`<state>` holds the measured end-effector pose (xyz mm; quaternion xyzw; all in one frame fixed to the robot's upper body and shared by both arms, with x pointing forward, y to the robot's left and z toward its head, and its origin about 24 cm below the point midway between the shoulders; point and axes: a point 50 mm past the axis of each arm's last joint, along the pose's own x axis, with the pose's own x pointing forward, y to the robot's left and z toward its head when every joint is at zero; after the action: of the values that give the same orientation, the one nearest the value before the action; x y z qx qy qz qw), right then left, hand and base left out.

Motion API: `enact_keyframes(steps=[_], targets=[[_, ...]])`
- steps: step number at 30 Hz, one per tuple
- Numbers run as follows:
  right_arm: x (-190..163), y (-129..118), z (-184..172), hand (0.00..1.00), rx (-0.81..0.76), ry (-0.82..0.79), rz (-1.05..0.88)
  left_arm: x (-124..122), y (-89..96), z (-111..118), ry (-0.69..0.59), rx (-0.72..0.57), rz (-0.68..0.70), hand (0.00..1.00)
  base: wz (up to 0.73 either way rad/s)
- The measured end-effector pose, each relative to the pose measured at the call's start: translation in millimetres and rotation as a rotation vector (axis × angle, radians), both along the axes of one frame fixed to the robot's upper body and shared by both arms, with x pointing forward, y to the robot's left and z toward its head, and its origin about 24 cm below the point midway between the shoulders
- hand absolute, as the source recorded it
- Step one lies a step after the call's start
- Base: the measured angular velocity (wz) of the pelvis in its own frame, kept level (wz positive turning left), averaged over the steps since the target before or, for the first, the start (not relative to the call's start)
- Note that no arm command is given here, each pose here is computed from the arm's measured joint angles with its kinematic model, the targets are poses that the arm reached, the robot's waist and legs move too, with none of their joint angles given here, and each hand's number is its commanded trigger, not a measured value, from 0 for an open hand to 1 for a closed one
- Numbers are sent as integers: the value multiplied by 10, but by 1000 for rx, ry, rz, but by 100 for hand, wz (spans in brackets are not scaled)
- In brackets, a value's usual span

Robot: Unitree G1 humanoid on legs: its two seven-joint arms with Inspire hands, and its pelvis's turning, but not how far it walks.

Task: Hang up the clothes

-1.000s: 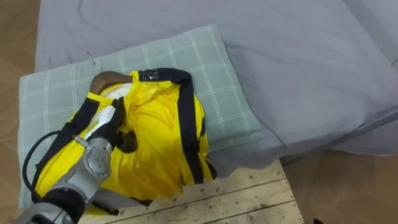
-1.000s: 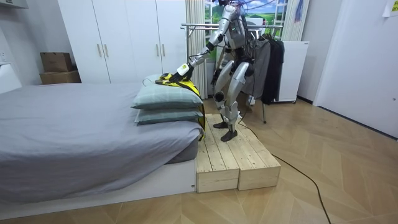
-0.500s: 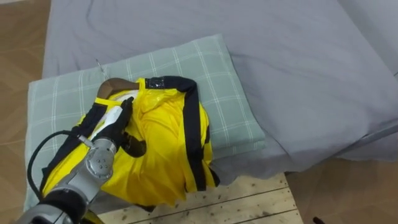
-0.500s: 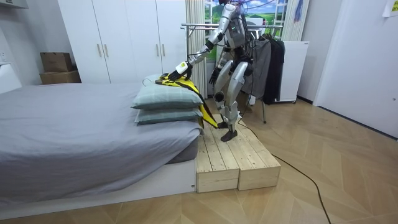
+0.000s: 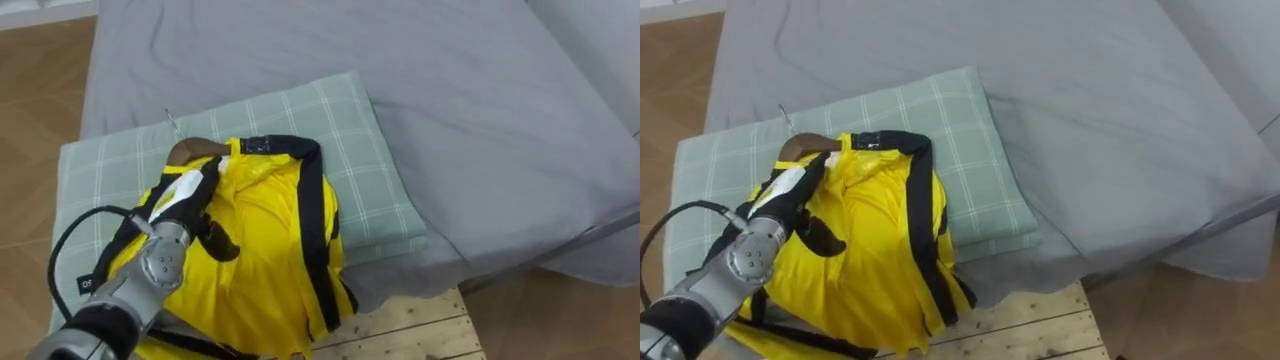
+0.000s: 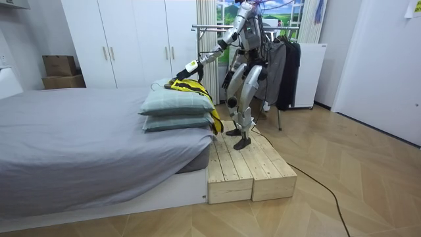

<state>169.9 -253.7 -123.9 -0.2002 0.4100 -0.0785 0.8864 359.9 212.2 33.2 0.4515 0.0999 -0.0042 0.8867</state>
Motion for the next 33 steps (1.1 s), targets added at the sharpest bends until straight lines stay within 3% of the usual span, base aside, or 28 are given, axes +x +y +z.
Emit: enact_keyframes(steps=[7,11,23,33], targets=[[-123,-36,-52,0,-11,37,-32,23,155,223,-279,-28,187,0,0],[-143,-71,-49,0,-11,34,-60,-39,351,224,-334,10,301,0,0],[-111,-65,-50,0,-31,56,-78,-227,795,184,-366,39,550,0,-2],[-111,-32,-60,0,-29,64,-81,-268,873,126,-313,-67,641,0,-3]])
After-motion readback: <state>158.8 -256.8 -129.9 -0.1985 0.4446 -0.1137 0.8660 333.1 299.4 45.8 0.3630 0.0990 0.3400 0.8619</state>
